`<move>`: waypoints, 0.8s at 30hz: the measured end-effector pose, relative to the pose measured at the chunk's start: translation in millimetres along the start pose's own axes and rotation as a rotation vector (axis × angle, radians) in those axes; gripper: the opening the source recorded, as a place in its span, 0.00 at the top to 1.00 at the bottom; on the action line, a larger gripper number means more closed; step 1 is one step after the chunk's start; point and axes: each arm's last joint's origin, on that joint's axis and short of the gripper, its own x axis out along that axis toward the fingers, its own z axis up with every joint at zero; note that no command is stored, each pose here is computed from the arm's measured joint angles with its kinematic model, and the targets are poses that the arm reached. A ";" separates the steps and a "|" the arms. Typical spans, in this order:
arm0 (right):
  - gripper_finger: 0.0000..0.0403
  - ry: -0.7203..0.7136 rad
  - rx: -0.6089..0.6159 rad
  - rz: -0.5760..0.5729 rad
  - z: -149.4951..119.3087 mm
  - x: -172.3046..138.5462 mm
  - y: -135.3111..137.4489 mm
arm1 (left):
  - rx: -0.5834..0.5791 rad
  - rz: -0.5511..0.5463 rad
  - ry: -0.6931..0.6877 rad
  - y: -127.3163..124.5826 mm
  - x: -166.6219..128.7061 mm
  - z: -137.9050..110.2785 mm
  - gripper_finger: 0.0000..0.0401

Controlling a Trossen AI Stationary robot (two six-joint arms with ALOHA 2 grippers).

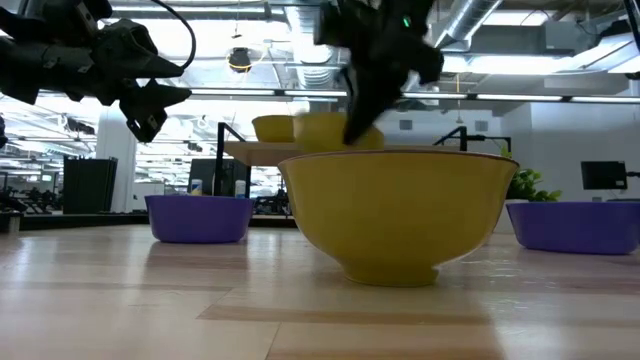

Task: Pick & Place Mini bowls
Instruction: Stack the top yellow bowl on the yellow bowl on the shelf

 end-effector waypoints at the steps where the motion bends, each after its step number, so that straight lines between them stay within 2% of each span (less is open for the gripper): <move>1: 1.00 -0.011 -0.008 -0.003 3.9 -5.6 -2.1 | 0.000 0.000 0.000 0.0 0.0 0.0 0.64; 6: 1.00 -0.064 -0.016 -0.018 22.2 -37.4 -11.4 | 0.000 0.000 0.000 0.0 0.0 0.0 0.64; 15: 1.00 -0.193 -0.144 -0.067 46.8 -80.9 -16.0 | 0.000 0.000 0.000 0.0 0.0 0.0 0.64; 24: 1.00 -0.219 -0.226 -0.306 57.0 -97.9 -31.7 | 0.000 0.000 0.000 0.0 0.0 0.0 0.64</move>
